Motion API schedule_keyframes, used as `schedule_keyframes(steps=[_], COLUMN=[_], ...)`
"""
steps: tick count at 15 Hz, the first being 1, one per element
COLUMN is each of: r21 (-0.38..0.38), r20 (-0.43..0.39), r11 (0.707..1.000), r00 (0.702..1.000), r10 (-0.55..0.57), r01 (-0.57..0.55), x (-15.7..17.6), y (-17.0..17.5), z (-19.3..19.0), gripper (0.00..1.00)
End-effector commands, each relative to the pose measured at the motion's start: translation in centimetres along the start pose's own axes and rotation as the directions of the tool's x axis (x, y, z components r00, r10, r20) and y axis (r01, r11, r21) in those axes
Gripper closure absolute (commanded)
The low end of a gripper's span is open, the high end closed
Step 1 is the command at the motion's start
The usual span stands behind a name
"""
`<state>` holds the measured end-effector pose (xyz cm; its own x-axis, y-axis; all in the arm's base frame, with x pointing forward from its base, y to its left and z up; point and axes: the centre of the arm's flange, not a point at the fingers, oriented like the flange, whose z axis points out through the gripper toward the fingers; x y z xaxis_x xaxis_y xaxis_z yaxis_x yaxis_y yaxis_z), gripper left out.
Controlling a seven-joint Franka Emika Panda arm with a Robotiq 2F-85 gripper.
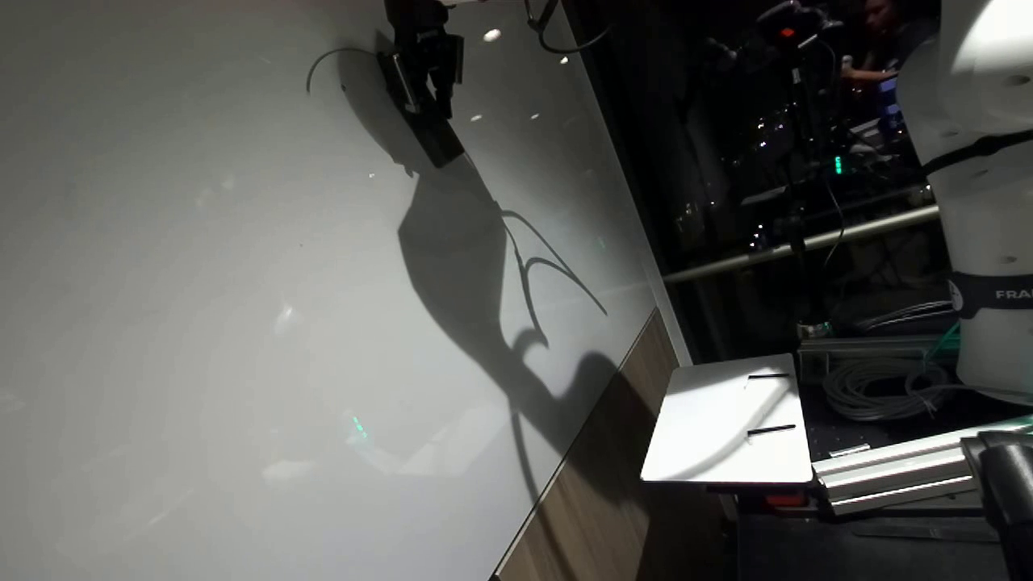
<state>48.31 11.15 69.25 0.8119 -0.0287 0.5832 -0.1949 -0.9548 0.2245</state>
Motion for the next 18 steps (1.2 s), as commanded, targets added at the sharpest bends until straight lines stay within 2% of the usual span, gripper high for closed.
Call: schedule_keyframes(steps=[1, 6, 14, 18], r21=[0.004, 0.017, -0.031, -0.044], r20=[-0.040, -0.020, 0.129, 0.145], r11=[1.000, 1.000, 0.999, 0.999], r00=[0.999, 1.000, 0.992, 0.989], r10=[0.008, 0.020, -0.005, 0.006], r01=[-0.008, -0.020, 0.009, 0.000], x=[1.9, 1.3, -0.4, -0.2], y=[0.6, 0.3, 1.0, 1.2], z=[1.3, 1.5, 2.7, 3.1], gripper=[0.72, 0.72, 0.72, 0.72])
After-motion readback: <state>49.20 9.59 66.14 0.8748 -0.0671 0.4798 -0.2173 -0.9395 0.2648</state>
